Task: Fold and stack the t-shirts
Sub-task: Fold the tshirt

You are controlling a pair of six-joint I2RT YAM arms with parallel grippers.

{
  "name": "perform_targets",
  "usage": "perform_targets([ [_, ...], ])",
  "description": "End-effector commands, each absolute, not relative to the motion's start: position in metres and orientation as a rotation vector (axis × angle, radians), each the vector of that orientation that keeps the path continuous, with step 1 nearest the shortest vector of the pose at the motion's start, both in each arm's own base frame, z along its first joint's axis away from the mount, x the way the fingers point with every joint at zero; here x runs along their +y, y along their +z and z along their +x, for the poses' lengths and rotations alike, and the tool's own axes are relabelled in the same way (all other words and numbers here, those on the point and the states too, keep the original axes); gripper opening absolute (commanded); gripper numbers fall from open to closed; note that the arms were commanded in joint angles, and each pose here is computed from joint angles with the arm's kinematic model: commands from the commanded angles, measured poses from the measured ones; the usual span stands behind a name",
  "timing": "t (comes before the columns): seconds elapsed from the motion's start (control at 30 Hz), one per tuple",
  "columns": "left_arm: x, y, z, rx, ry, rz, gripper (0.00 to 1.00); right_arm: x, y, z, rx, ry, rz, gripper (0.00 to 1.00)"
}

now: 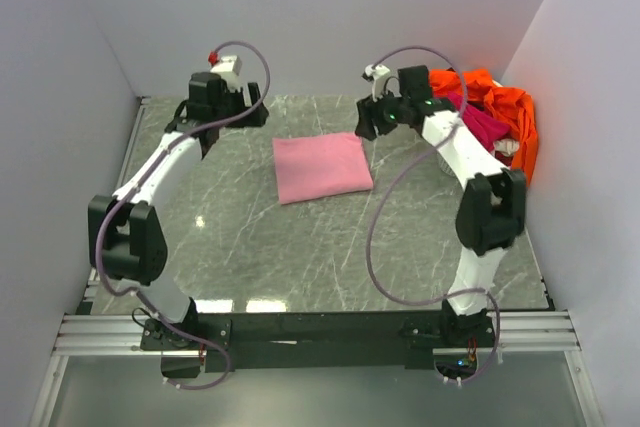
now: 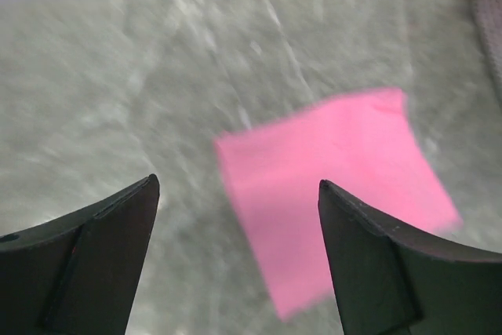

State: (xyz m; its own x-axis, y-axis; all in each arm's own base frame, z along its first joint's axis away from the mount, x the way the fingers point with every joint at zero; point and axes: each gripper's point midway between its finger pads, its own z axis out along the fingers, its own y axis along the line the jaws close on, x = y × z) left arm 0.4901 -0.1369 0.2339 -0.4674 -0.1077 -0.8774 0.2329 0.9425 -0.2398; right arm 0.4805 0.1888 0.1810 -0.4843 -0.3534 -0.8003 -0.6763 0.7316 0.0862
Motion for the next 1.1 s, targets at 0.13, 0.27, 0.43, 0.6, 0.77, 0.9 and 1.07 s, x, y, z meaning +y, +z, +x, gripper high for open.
perform_targets([
  [0.13,-0.18,0.155,0.438,2.242,-0.765,-0.096,0.82,0.202,0.215,0.348,2.027,0.853,-0.985,0.64],
  [0.27,-0.176,0.12,0.449,2.352,-0.715,-0.23,0.8,0.184,0.2,0.329,2.026,0.786,-0.969,0.65],
  [0.43,-0.179,0.087,0.464,2.421,-0.685,-0.265,0.73,0.16,0.201,0.33,2.004,0.798,-0.9,0.65],
  [0.6,-0.178,0.052,0.471,2.522,-0.628,-0.299,0.67,0.157,0.199,0.326,2.009,0.86,-0.894,0.64],
  [0.77,-0.192,0.033,0.475,2.578,-0.703,-0.285,0.6,0.158,0.203,0.324,1.99,0.868,-0.904,0.64],
  [0.9,-0.202,0.017,0.475,2.628,-0.734,-0.264,0.5,0.159,0.201,0.323,1.994,0.877,-0.91,0.63],
  [1.07,-0.209,0.014,0.477,2.652,-0.787,-0.227,0.21,0.16,0.202,0.321,1.995,0.889,-0.916,0.63],
])
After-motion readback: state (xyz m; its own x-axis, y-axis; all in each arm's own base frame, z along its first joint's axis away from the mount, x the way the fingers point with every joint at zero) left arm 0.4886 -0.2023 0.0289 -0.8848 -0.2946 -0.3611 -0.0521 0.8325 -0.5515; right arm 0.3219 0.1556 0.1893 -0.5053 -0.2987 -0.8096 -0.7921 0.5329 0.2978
